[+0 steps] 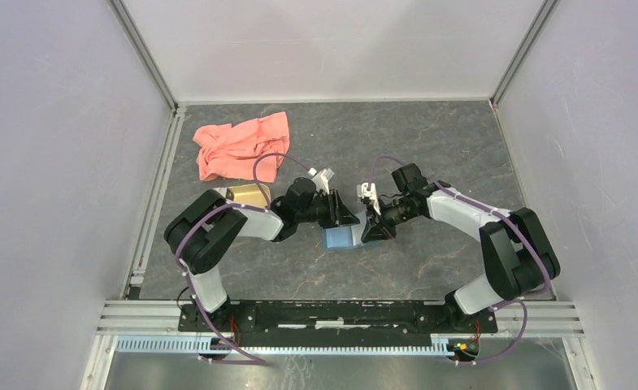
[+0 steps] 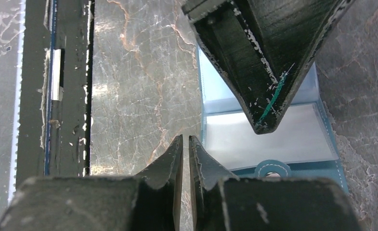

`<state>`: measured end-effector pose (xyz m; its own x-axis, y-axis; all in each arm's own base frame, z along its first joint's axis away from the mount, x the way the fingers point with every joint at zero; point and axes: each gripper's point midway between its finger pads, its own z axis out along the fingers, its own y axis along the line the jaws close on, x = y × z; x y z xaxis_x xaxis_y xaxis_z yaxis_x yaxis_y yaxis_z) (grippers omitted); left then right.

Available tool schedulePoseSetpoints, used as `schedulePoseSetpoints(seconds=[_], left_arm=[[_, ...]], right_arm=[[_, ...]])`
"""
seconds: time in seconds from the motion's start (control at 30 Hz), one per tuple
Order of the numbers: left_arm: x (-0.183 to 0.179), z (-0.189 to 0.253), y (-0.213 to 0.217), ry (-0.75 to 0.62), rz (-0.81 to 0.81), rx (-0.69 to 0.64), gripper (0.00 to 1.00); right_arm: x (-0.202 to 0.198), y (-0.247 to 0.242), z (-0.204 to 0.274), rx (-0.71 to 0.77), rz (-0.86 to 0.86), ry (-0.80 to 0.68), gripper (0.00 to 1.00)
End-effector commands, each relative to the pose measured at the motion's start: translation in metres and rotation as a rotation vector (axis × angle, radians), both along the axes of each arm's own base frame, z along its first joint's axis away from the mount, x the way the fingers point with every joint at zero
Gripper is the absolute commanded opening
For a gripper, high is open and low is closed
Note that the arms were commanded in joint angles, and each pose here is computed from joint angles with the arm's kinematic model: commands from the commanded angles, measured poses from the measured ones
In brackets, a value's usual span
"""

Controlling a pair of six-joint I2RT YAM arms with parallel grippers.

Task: Put the credit cards into the card holder
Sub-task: Open the card holder at the center of the board, then pick up the credit card from the storage box.

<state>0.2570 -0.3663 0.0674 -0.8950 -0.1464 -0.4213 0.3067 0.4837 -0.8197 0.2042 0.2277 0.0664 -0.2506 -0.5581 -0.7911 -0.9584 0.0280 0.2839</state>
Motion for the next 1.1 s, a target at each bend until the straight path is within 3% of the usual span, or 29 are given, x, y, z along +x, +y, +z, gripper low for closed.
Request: schedulePoseSetpoints(seconds=[0.0,0.57,0.73,0.87,1.0,1.07], left_arm=[[0.011,0.023,0.003,-0.113,-0.008,0.033,0.39],[0.023,0.055,0.028,-0.285,0.049,0.162,0.45],[0.031,0.078,0.046,-0.398,0.09,0.225,0.49],[0.038,0.109,0.078,-0.519,0.184,0.308,0.61],[0.042,0.129,0.124,-0.558,0.328,0.395,0.98],[0.041,0.131,0.145,-0.546,0.367,0.432,1.0]], right_arm=[[-0.002,0.005,0.029,0.097,0.057,-0.063,0.15],[-0.001,0.003,0.043,0.128,0.039,-0.118,0.21],[0.004,0.002,0.042,0.118,0.006,-0.136,0.21],[0.011,0.005,0.044,0.1,-0.016,-0.163,0.22],[0.028,0.013,0.053,0.048,-0.037,-0.228,0.22],[0.04,0.015,0.058,0.024,-0.069,-0.257,0.22]])
